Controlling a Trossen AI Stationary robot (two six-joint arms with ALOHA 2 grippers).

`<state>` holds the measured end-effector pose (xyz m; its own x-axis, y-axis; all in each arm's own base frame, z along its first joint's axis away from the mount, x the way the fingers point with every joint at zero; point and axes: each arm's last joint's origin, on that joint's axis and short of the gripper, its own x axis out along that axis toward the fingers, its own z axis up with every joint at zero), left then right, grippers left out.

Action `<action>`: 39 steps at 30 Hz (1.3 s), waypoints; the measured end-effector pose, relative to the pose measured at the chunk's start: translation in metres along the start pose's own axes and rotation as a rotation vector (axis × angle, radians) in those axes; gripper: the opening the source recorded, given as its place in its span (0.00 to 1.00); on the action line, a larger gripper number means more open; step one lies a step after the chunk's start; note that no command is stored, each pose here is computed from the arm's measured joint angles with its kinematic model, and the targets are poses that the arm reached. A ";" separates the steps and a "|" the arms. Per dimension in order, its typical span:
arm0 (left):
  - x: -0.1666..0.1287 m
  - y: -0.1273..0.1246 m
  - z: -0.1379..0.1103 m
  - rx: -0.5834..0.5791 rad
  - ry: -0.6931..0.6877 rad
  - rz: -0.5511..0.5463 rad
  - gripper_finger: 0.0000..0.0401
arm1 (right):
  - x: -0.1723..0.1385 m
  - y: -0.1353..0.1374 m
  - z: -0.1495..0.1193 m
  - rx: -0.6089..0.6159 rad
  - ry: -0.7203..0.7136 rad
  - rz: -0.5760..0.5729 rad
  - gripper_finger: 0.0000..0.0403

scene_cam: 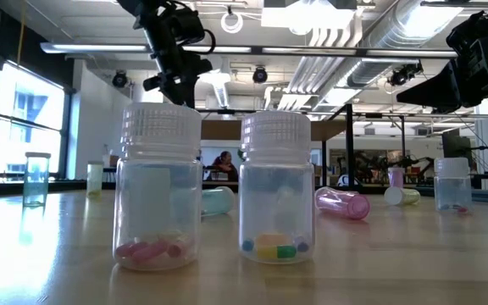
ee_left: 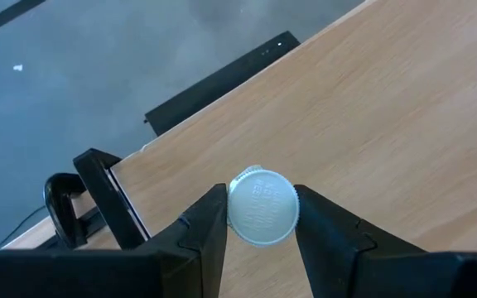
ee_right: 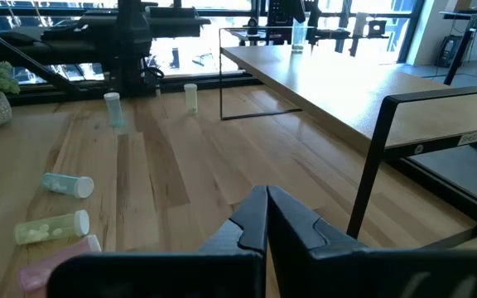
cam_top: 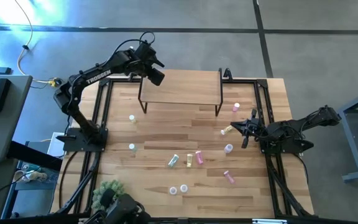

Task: Pick and place medicine bottles onto shelf by color
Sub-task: Put the top left blue pill bottle on the shelf, then put the top white transparent pill bottle on the shelf

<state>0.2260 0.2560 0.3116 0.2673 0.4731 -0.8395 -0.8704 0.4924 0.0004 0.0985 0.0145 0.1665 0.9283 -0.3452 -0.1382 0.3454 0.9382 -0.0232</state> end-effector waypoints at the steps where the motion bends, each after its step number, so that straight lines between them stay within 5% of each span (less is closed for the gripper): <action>1: 0.000 0.000 0.000 0.000 0.000 0.001 0.29 | 0.000 0.000 0.000 0.000 0.000 0.000 0.00; 11: 0.000 0.000 0.000 0.002 -0.002 0.011 0.30 | 0.000 0.000 0.000 0.000 0.000 0.000 0.00; 27: -0.002 0.001 0.000 0.003 -0.011 0.032 0.50 | 0.000 0.000 0.000 0.000 0.000 0.000 0.00; 39: -0.048 -0.002 0.031 0.088 -0.152 -0.066 0.51 | 0.000 0.000 0.000 0.000 0.000 0.000 0.00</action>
<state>0.2275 0.2554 0.3691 0.3882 0.5394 -0.7473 -0.8111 0.5849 0.0008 0.0985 0.0145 0.1665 0.9283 -0.3450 -0.1384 0.3452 0.9382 -0.0236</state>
